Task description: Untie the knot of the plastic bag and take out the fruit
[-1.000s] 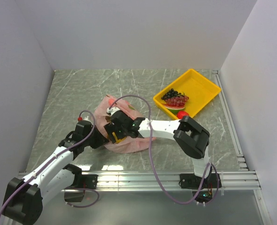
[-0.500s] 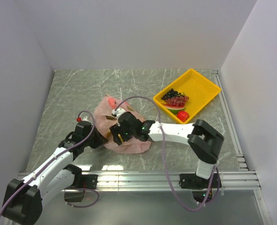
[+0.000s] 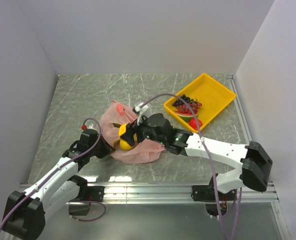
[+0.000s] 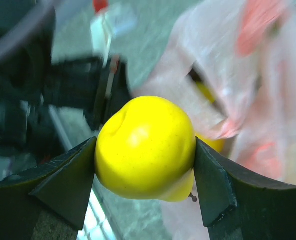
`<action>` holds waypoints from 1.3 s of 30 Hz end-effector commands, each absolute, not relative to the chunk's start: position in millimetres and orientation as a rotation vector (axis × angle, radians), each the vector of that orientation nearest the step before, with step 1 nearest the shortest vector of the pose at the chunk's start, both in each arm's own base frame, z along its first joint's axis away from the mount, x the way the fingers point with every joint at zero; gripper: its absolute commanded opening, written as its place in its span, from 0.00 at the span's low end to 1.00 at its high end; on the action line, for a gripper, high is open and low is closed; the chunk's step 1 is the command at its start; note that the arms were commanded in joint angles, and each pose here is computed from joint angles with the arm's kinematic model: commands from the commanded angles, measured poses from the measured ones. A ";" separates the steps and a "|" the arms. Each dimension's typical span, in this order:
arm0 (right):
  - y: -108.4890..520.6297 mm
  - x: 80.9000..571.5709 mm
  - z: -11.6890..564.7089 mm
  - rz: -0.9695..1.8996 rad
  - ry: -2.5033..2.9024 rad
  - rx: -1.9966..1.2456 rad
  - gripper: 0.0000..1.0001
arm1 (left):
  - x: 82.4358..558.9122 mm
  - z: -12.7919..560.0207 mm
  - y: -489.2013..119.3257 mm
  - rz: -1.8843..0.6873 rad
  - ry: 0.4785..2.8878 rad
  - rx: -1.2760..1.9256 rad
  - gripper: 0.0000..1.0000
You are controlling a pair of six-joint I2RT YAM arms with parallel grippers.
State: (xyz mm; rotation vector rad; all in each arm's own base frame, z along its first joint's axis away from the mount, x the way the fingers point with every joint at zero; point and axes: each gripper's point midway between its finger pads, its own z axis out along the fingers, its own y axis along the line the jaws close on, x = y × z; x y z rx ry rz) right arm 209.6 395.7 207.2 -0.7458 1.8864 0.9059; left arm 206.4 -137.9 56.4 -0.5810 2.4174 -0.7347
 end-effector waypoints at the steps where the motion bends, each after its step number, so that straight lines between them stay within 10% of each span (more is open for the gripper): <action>1: 363.2 260.4 275.6 0.796 1.716 -0.460 0.00 | 212.2 64.8 -141.2 -0.755 2.386 -0.560 0.00; 17: 32.8 418.6 223.3 0.005 1.853 0.525 0.00 | 212.1 71.7 -149.3 -0.813 2.373 -0.491 0.01; 26: -39.2 496.5 169.6 -0.081 1.980 0.691 0.03 | 211.2 75.2 -152.7 -0.829 2.363 -0.458 0.00; 29: -49.2 512.8 139.0 -0.086 2.043 0.724 0.28 | 210.4 75.6 -153.3 -0.828 2.362 -0.455 0.00; 32: -48.1 513.9 124.8 -0.084 2.069 0.743 0.76 | 209.8 75.6 -153.1 -0.821 2.361 -0.452 0.00; 39: -47.2 504.5 136.9 -0.075 2.037 0.746 0.98 | 209.6 74.1 -154.5 -0.822 2.368 -0.446 0.01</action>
